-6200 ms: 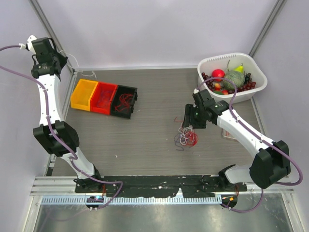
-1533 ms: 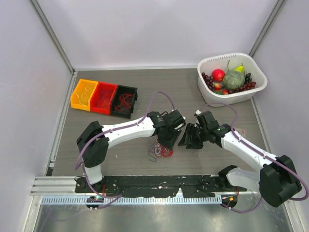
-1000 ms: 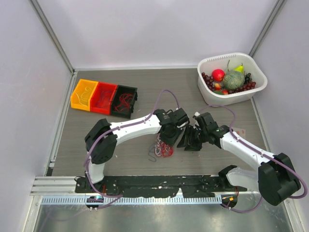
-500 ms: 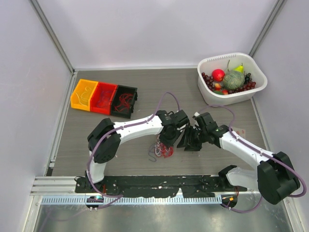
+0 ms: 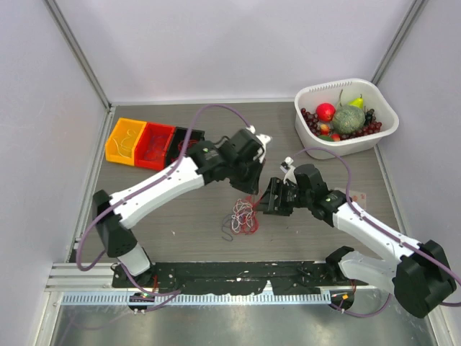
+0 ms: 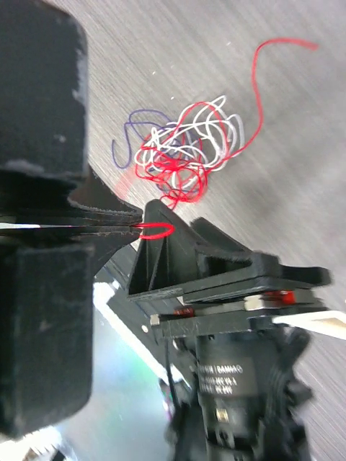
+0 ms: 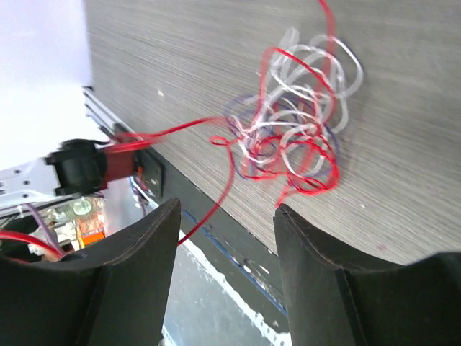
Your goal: Untangle the cables
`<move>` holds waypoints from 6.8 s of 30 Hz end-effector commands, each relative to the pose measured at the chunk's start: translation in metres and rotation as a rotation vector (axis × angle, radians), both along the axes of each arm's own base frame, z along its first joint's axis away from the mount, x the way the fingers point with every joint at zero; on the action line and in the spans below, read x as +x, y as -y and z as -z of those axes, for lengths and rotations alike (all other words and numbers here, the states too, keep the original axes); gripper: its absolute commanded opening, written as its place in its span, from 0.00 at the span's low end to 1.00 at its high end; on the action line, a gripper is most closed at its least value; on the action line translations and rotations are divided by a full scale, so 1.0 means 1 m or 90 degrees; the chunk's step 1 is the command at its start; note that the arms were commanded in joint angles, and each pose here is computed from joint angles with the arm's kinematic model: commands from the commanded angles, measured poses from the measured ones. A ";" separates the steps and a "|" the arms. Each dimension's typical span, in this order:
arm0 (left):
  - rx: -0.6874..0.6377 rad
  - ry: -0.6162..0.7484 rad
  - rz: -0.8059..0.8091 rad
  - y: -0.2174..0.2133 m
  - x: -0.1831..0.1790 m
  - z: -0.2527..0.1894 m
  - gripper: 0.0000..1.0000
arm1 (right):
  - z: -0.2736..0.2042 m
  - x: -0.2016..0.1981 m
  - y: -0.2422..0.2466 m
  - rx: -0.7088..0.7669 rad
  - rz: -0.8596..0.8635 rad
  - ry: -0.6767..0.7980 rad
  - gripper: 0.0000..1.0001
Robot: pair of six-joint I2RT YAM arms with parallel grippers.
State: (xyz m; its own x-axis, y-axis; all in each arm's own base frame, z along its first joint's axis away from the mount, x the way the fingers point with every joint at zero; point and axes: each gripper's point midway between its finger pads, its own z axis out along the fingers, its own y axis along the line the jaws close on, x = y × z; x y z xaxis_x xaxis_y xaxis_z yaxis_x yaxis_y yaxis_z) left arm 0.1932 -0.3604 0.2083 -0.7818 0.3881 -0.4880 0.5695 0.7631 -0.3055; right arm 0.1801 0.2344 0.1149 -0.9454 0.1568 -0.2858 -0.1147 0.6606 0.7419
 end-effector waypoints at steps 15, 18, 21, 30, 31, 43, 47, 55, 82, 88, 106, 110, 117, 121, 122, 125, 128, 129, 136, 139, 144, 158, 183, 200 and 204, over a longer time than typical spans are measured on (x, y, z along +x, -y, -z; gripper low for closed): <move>-0.509 0.224 -0.013 -0.029 0.008 -0.324 0.00 | -0.151 0.052 -0.035 0.145 -0.020 0.274 0.64; -0.588 0.256 0.010 -0.033 -0.001 -0.368 0.00 | -0.146 0.054 -0.047 0.165 -0.026 0.264 0.64; -0.680 0.266 0.043 -0.039 -0.015 -0.407 0.00 | -0.135 0.059 -0.063 0.172 -0.029 0.256 0.64; -0.888 0.306 0.114 -0.078 -0.052 -0.497 0.00 | -0.018 0.073 -0.062 0.065 0.050 0.075 0.63; -0.910 0.316 0.121 -0.086 -0.057 -0.508 0.00 | -0.008 0.070 -0.060 0.056 0.052 0.060 0.63; -1.070 0.420 0.148 -0.146 -0.101 -0.579 0.00 | 0.070 0.045 -0.011 -0.117 0.075 -0.027 0.61; -1.033 0.403 0.091 -0.138 -0.079 -0.564 0.00 | 0.027 0.054 -0.008 -0.140 0.031 0.056 0.62; -0.943 0.338 -0.006 -0.109 -0.020 -0.516 0.00 | -0.104 0.008 -0.051 0.035 -0.166 0.309 0.64; -1.054 0.328 0.051 -0.139 -0.049 -0.563 0.00 | -0.048 0.064 -0.104 -0.169 0.029 0.404 0.53; -1.077 0.360 0.066 -0.157 -0.066 -0.578 0.00 | 0.004 0.062 -0.075 -0.234 0.030 0.343 0.59; -0.760 0.441 -0.164 -0.155 0.035 -0.478 0.00 | -0.083 0.017 -0.015 -0.142 0.058 0.366 0.65; -0.705 0.465 -0.217 -0.167 0.061 -0.464 0.00 | -0.088 0.014 0.002 -0.142 0.096 0.365 0.65; -0.611 0.490 -0.288 -0.188 0.120 -0.432 0.00 | -0.091 0.007 0.027 -0.170 0.125 0.358 0.65; -0.597 0.487 -0.330 -0.202 0.154 -0.424 0.00 | -0.095 0.005 0.036 -0.165 0.143 0.355 0.65; -0.602 0.482 -0.335 -0.204 0.163 -0.423 0.00 | -0.095 0.004 0.037 -0.166 0.144 0.353 0.65; -0.605 0.477 -0.357 -0.214 0.182 -0.419 0.00 | -0.095 0.003 0.038 -0.167 0.147 0.353 0.65; -0.596 0.440 -0.397 -0.227 0.204 -0.400 0.00 | -0.098 0.003 0.038 -0.169 0.145 0.352 0.65; -0.590 0.423 -0.411 -0.231 0.210 -0.391 0.00 | -0.098 0.003 0.038 -0.169 0.143 0.353 0.65; -0.544 0.319 -0.452 -0.237 0.246 -0.328 0.00 | -0.100 0.007 0.037 -0.179 0.145 0.357 0.65; -0.512 0.269 -0.476 -0.237 0.254 -0.291 0.00 | -0.098 0.007 0.034 -0.186 0.133 0.355 0.65; -0.442 0.228 -0.529 -0.248 0.262 -0.223 0.00 | -0.099 0.007 0.032 -0.194 0.121 0.357 0.65; -0.178 0.098 -0.584 -0.268 0.251 -0.009 0.00 | -0.088 0.016 0.026 -0.216 0.110 0.351 0.65; 0.030 0.068 -0.545 -0.268 0.264 0.027 0.54 | -0.067 0.014 0.028 -0.203 0.130 0.281 0.64; -0.227 -0.091 -0.229 -0.095 0.043 0.034 0.48 | 0.002 0.046 -0.024 -0.161 0.011 0.092 0.63; -0.205 -0.089 -0.243 -0.086 0.059 0.059 0.43 | -0.002 0.061 -0.022 -0.133 0.031 0.060 0.63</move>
State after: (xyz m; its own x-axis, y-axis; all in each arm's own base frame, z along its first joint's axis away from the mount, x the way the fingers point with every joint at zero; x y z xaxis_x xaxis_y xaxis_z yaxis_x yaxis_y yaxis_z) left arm 0.2165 -0.2510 0.1356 -0.9394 -0.0136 -0.3427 0.1906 0.8100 -0.5545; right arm 0.2268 0.2377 0.0929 -0.9037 0.0835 -0.4200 -0.1292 0.8818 0.4535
